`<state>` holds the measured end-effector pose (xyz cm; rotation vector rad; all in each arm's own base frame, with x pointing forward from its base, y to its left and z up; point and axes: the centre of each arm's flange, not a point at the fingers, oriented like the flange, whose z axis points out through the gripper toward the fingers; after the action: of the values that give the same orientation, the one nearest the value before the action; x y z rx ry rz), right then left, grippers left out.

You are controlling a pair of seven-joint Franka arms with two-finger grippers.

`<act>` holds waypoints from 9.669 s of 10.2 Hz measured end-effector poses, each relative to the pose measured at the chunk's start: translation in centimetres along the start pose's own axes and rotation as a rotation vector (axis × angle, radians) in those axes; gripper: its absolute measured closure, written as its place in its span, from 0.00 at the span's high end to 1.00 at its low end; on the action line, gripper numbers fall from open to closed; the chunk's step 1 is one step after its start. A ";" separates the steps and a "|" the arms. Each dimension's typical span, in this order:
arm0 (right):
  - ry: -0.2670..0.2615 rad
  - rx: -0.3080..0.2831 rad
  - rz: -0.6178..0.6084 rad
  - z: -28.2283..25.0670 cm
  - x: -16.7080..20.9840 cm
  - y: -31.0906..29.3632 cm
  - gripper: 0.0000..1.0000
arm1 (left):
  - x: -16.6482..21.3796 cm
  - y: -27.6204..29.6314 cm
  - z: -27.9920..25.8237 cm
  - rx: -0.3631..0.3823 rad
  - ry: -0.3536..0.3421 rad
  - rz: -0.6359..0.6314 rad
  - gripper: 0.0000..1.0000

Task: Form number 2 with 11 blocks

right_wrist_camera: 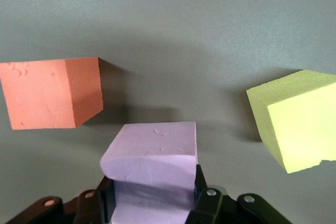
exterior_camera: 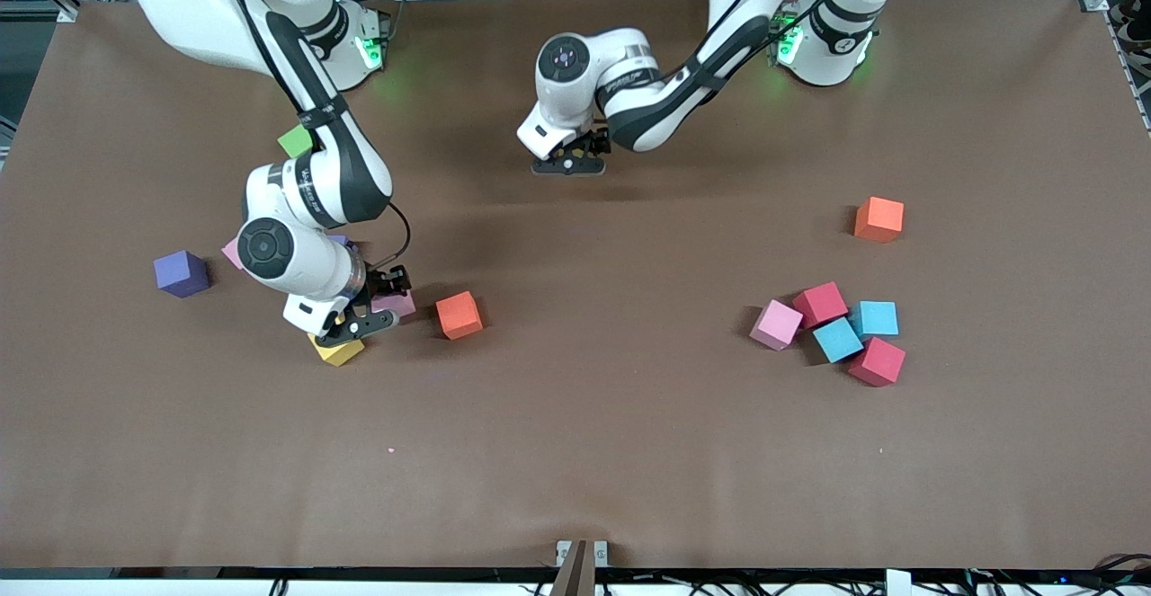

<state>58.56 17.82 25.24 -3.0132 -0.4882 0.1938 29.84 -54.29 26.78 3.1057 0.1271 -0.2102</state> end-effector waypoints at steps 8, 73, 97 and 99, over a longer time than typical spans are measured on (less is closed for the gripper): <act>-0.021 0.009 -0.595 -6.2 -2.7 -9.0 0.59 | 20.6 -18.9 -15.8 0.092 0.118 -0.533 1.00; 0.101 0.030 -0.135 -4.4 -2.3 -15.7 1.00 | 0.9 -9.0 6.9 -0.030 -0.068 -1.395 0.63; 0.138 -0.083 -0.108 2.6 5.7 -12.0 1.00 | -2.0 -6.7 6.7 -0.037 -0.094 -1.308 1.00; 0.118 -0.084 -0.107 2.0 5.8 -12.0 1.00 | -2.4 -6.5 5.6 -0.028 -0.098 -1.299 1.00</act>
<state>60.05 31.15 23.79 -3.0455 -0.6591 -0.0113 26.19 -48.23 21.45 2.4263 2.0155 -0.3372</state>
